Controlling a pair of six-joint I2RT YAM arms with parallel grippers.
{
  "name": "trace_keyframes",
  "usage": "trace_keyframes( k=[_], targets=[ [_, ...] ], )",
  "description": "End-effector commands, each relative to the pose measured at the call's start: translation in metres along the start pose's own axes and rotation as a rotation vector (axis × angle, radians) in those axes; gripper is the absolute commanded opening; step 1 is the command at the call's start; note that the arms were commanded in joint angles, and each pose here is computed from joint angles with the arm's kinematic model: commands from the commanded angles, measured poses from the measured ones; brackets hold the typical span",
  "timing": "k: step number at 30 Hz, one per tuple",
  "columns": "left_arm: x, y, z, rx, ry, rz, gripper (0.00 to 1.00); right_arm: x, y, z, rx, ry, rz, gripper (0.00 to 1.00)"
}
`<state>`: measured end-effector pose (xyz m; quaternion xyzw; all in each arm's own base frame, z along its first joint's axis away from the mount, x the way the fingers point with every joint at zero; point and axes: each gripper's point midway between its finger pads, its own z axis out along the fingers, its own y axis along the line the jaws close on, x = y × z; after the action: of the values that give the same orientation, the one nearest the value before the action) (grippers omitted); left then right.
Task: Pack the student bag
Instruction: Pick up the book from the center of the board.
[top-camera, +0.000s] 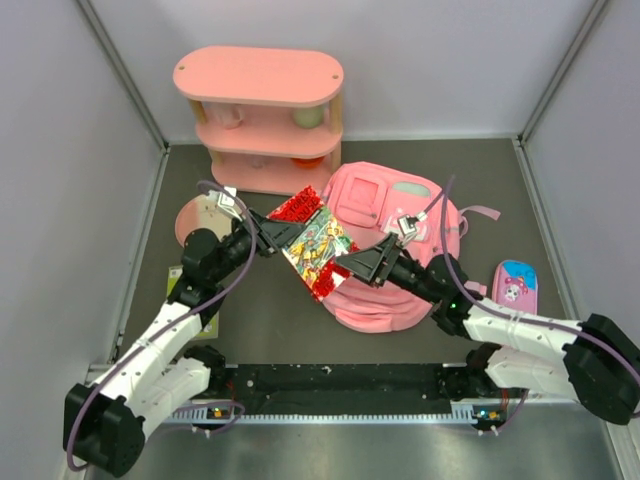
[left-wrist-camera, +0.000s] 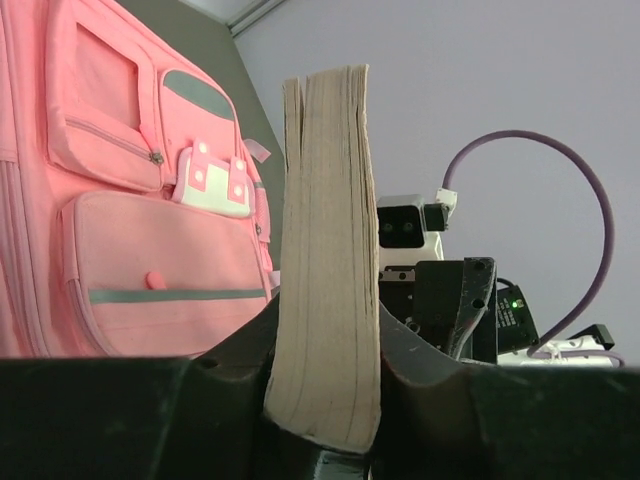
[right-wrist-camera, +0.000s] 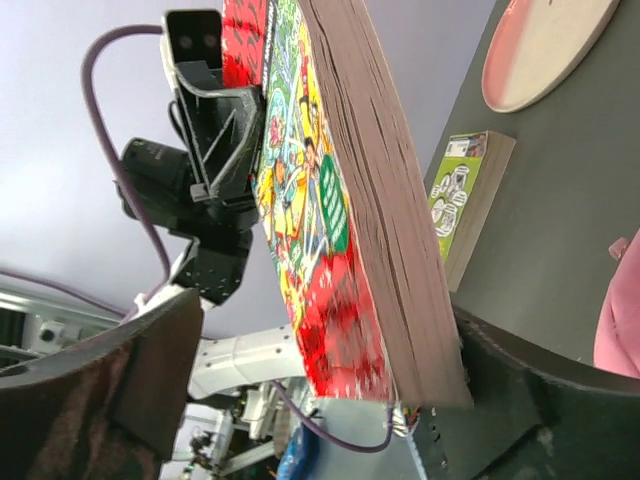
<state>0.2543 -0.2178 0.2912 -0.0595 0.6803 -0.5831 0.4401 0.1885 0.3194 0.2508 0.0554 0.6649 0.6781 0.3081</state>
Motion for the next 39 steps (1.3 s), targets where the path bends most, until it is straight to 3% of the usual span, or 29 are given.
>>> trace_keyframes(
  k=[1, 6, 15, 21, 24, 27, 29, 31, 32, 33, 34, 36, 37, 38, 39],
  targets=[
    [-0.02, -0.028, -0.007, 0.102, -0.113, 0.033, 0.0, -0.011, 0.01, -0.016, -0.058, -0.094, 0.004, 0.89],
    [-0.027, -0.033, -0.004, 0.147, -0.151, -0.03, 0.0, 0.01, 0.002, -0.009, -0.017, -0.083, 0.038, 0.92],
    [-0.021, -0.039, 0.001, 0.2, -0.104, -0.062, 0.0, 0.007, 0.037, 0.016, -0.198, -0.109, 0.051, 0.92],
    [-0.017, -0.033, -0.005, 0.18, -0.109, -0.065, 0.0, -0.006, 0.044, 0.016, -0.234, -0.18, 0.037, 0.77],
    [-0.017, -0.031, -0.005, 0.17, -0.114, -0.066, 0.0, -0.013, 0.042, 0.013, -0.21, -0.21, 0.035, 0.67],
    [-0.015, -0.03, -0.004, 0.173, -0.108, -0.07, 0.0, -0.011, 0.043, 0.015, -0.209, -0.195, 0.025, 0.39],
    [-0.014, -0.029, -0.003, 0.172, -0.1, -0.07, 0.0, -0.01, 0.046, 0.014, -0.225, -0.192, 0.024, 0.13],
    [-0.01, -0.022, 0.0, 0.147, -0.074, -0.058, 0.01, -0.012, 0.046, 0.01, -0.224, -0.203, 0.019, 0.0],
    [-0.008, -0.024, 0.001, 0.14, -0.049, -0.039, 0.12, -0.014, 0.041, 0.009, -0.197, -0.208, 0.002, 0.0],
    [-0.006, -0.021, 0.002, 0.119, -0.028, -0.019, 0.3, -0.014, 0.034, 0.005, -0.171, -0.216, -0.011, 0.0],
    [0.006, 0.0, 0.002, 0.026, 0.027, 0.009, 0.6, -0.026, 0.043, -0.004, -0.174, -0.267, -0.028, 0.0],
    [0.007, 0.011, 0.0, -0.066, 0.06, 0.061, 0.77, -0.029, 0.012, -0.013, 0.001, -0.278, -0.087, 0.0],
    [0.008, 0.02, -0.003, -0.113, 0.075, 0.136, 0.83, -0.049, 0.025, -0.029, 0.023, -0.369, -0.111, 0.0],
    [0.016, 0.039, -0.011, -0.221, 0.122, 0.126, 0.98, -0.057, 0.02, -0.039, 0.095, -0.401, -0.161, 0.0],
    [0.014, 0.055, -0.016, -0.306, 0.117, 0.143, 0.99, -0.056, -0.011, -0.052, 0.291, -0.37, -0.206, 0.0]
  ],
)
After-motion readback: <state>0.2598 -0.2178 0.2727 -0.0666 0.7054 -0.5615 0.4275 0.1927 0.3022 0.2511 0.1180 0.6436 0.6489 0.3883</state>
